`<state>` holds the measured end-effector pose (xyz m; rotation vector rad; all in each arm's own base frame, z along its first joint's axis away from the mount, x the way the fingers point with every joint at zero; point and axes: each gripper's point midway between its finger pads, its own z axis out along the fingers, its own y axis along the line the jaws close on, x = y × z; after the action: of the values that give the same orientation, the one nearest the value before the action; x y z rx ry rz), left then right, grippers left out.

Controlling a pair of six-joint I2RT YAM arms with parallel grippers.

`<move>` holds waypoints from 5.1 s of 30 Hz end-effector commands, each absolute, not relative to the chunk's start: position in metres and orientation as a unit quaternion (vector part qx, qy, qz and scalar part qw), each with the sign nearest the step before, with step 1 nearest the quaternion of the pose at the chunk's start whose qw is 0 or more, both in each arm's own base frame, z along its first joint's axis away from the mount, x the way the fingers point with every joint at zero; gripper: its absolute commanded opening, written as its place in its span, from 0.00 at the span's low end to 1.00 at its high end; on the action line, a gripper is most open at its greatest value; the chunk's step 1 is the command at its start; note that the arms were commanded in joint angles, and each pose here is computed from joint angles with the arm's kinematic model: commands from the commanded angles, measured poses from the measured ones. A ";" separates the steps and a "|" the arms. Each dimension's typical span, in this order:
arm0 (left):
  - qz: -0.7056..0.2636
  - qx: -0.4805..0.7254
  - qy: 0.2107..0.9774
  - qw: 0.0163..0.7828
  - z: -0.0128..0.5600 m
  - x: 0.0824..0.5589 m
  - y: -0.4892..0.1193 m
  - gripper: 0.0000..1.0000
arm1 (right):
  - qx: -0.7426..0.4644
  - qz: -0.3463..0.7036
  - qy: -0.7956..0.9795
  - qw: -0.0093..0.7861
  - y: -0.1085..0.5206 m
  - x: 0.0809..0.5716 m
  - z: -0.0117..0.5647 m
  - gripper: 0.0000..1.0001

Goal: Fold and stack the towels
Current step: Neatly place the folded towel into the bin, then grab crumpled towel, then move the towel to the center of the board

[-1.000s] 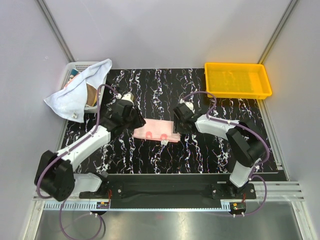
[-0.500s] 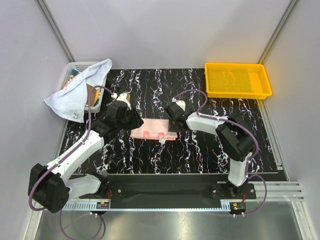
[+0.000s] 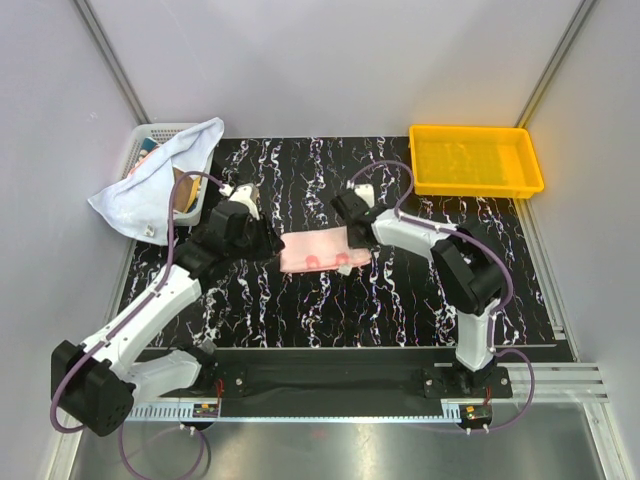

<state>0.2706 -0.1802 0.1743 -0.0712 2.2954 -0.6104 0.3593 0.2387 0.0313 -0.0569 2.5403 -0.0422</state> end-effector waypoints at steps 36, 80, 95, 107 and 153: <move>-0.271 0.058 0.891 0.360 0.200 0.279 -0.202 0.37 | -0.022 -0.258 0.850 0.458 -0.061 0.671 0.131 0.00; -0.152 -0.186 0.836 0.493 0.248 0.383 -0.142 0.45 | 0.167 -0.015 0.818 0.550 -0.011 0.586 0.276 1.00; 0.094 -0.357 0.764 0.529 0.257 0.548 0.089 0.58 | 0.043 0.193 0.876 0.440 0.198 0.447 0.185 1.00; 0.151 -0.371 0.769 0.498 0.192 0.595 0.150 0.65 | 0.008 0.197 0.889 0.414 0.225 0.428 0.153 1.00; -0.211 -0.245 0.744 0.586 0.345 0.369 -0.186 0.12 | 0.031 0.215 0.859 0.463 0.213 0.400 0.217 0.99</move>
<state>0.3731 -0.1855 0.3909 -0.4156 1.6462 -0.4416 0.4050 0.2124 0.2127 0.0573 2.1108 0.5292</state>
